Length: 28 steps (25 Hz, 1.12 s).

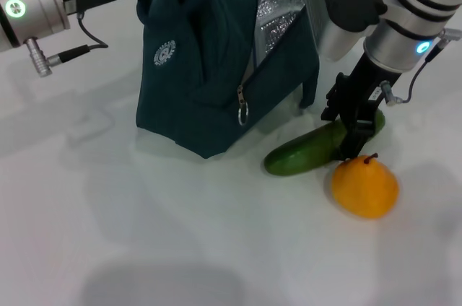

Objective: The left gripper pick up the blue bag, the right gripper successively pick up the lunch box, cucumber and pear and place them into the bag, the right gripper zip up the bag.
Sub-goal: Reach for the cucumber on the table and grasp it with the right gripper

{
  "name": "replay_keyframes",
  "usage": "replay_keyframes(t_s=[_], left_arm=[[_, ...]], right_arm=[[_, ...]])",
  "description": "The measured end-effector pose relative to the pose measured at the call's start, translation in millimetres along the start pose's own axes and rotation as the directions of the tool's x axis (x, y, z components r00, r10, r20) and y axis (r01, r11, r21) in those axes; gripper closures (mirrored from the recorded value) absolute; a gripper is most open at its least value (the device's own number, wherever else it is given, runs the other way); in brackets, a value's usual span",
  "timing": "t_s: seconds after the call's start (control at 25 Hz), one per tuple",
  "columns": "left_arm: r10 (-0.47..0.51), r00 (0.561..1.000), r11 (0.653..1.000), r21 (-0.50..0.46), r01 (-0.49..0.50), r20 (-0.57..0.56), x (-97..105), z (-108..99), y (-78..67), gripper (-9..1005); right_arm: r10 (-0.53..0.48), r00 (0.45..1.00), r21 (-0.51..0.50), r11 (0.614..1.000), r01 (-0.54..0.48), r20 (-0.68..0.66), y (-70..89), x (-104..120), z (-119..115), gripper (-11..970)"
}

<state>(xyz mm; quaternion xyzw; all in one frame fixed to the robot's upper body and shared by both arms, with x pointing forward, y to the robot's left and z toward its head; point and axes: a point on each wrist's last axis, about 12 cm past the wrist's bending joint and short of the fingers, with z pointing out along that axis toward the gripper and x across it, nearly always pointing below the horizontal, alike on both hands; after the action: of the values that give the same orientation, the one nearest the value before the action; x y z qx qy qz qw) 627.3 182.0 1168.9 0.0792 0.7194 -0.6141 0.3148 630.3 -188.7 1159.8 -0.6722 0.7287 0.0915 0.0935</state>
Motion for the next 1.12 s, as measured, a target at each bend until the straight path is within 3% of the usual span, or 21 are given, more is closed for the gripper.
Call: replay_keyframes(t_s=[1.08,1.12], left_arm=[[0.006,1.000,1.000,-0.004,-0.006,0.006,-1.0,-3.3,0.3,942],[0.006,1.000,1.000,-0.004,-0.006,0.006,-1.0,-3.3,0.2,942]], right_arm=[[0.066,0.998,-0.034,0.997,-0.067,-0.016,4.7,1.3,2.8,225],[0.068,0.997,-0.036,0.997,-0.069,-0.019,5.0,1.4,2.9,277]])
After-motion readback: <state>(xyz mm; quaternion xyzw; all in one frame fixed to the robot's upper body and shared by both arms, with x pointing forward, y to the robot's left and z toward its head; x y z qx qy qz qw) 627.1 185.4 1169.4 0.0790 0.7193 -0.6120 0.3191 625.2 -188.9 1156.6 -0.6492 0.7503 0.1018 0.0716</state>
